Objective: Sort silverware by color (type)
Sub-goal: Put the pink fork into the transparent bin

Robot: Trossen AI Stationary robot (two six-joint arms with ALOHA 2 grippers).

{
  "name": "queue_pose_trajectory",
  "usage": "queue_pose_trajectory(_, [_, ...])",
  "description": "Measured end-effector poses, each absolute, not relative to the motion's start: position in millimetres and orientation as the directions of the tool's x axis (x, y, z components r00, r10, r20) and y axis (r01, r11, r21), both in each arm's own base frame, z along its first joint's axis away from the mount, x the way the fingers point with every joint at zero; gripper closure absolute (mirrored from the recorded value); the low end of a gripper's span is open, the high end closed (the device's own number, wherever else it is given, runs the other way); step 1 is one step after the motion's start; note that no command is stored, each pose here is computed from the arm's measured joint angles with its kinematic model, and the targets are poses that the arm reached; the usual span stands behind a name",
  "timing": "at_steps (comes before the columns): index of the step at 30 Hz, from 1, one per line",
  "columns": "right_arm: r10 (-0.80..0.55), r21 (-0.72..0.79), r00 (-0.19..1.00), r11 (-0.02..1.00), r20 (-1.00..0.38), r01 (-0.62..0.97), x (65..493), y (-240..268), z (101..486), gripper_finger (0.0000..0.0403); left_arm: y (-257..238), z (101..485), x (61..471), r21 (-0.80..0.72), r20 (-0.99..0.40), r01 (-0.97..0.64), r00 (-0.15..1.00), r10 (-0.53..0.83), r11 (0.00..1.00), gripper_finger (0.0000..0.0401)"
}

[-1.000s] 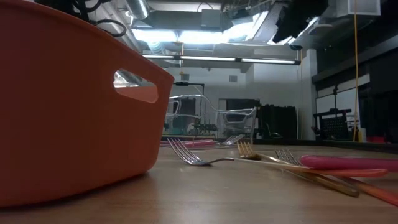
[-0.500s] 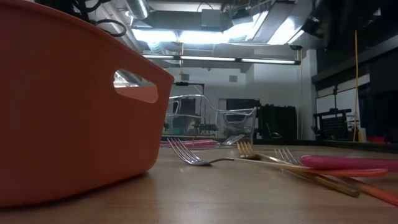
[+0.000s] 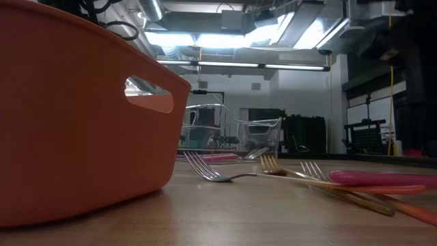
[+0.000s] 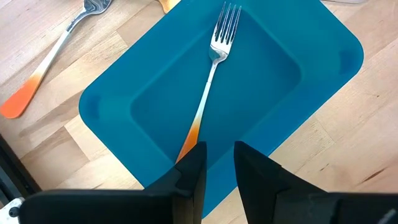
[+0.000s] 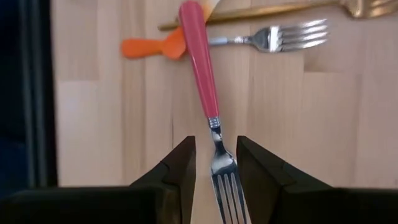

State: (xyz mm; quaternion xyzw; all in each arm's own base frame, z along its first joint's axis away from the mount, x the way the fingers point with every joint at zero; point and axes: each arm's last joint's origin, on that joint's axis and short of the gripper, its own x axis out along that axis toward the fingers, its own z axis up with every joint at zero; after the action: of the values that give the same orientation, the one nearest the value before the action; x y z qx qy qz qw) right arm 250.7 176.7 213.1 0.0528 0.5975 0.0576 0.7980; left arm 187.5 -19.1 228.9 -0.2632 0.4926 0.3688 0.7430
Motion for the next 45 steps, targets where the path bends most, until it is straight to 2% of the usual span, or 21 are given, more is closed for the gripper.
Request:
queue_pose_trajectory(14, [0.068,0.065,0.16,0.998,-0.985,-0.023,262.3,184.2,167.4,0.0297,-19.2,228.9,187.5,-0.028,-0.926,-0.808,0.243,0.289,0.589,0.0325])
queue_pose_trajectory(29, [0.084,0.08,0.209,0.996,-0.974,-0.024,267.7,187.5,165.8,0.0297,-19.2,228.9,187.8,-0.031,-0.925,-0.807,0.246,0.288,0.589,0.0325])
queue_pose_trajectory(35, [0.071,0.067,0.187,0.997,-0.98,-0.024,271.5,190.4,151.3,0.0297,-19.2,228.9,188.1,-0.031,-0.924,-0.808,0.248,0.291,0.589,0.0325])
queue_pose_trajectory(45, [0.067,0.059,0.201,0.997,-0.977,-0.049,272.7,190.8,150.7,0.0297,-18.5,229.2,188.2,-0.021,-0.916,-0.81,0.25,0.314,0.586,0.0325])
